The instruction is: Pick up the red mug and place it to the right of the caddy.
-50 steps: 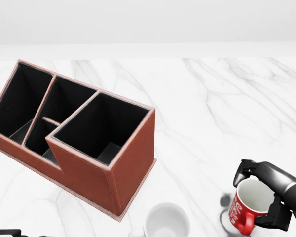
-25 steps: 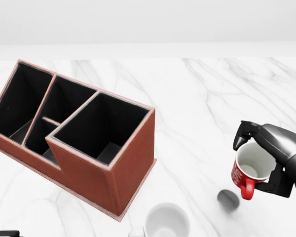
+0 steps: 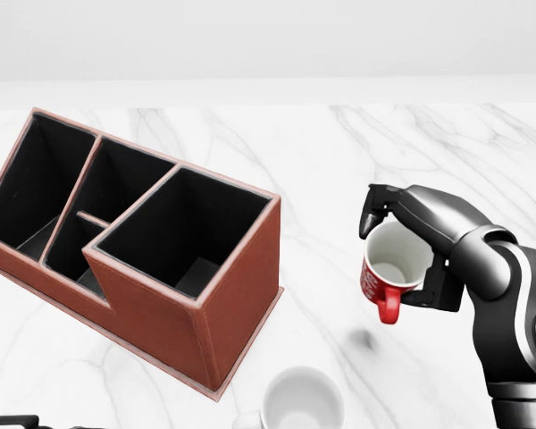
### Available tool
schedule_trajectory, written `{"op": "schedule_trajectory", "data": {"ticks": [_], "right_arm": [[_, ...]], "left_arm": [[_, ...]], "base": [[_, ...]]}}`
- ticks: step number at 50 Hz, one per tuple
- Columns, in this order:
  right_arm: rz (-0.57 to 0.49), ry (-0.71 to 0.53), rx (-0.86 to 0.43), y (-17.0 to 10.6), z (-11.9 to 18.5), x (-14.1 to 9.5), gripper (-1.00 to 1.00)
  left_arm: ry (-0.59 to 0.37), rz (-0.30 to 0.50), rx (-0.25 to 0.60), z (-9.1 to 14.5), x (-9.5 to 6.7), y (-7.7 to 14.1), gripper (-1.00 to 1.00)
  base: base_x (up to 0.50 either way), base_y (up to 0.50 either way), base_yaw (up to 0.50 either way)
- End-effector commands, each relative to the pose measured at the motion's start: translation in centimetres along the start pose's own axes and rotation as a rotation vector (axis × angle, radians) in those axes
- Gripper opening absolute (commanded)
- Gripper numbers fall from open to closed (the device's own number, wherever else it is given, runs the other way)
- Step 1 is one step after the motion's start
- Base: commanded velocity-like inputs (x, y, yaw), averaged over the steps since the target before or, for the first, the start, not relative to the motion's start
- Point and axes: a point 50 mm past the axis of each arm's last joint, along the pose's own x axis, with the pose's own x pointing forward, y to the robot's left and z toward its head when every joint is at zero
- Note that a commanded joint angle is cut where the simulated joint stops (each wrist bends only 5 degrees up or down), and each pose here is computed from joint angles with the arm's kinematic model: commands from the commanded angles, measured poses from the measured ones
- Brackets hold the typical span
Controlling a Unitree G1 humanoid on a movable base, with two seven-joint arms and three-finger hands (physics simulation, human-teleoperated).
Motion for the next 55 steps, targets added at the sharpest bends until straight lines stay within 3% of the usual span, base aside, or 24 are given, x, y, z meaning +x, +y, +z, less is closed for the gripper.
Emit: {"op": "schedule_trajectory", "data": {"ticks": [1,28,55], "right_arm": [[0.056,-0.034,-0.012,0.9,2.1,1.8,-1.0],[0.227,-0.058,0.141,3.9,2.3,4.4,-1.0],[0.234,-0.056,0.201,5.2,2.5,5.4,-1.0]], "left_arm": [[-0.003,0.001,0.001,0.1,0.0,0.1,1.0],[-0.031,0.003,0.006,0.7,-0.1,0.2,1.0],[-0.036,0.008,0.007,1.0,-0.3,0.4,1.0]], "base": [[0.0,0.0,0.0],[0.0,0.0,0.0],[0.0,0.0,0.0]]}}
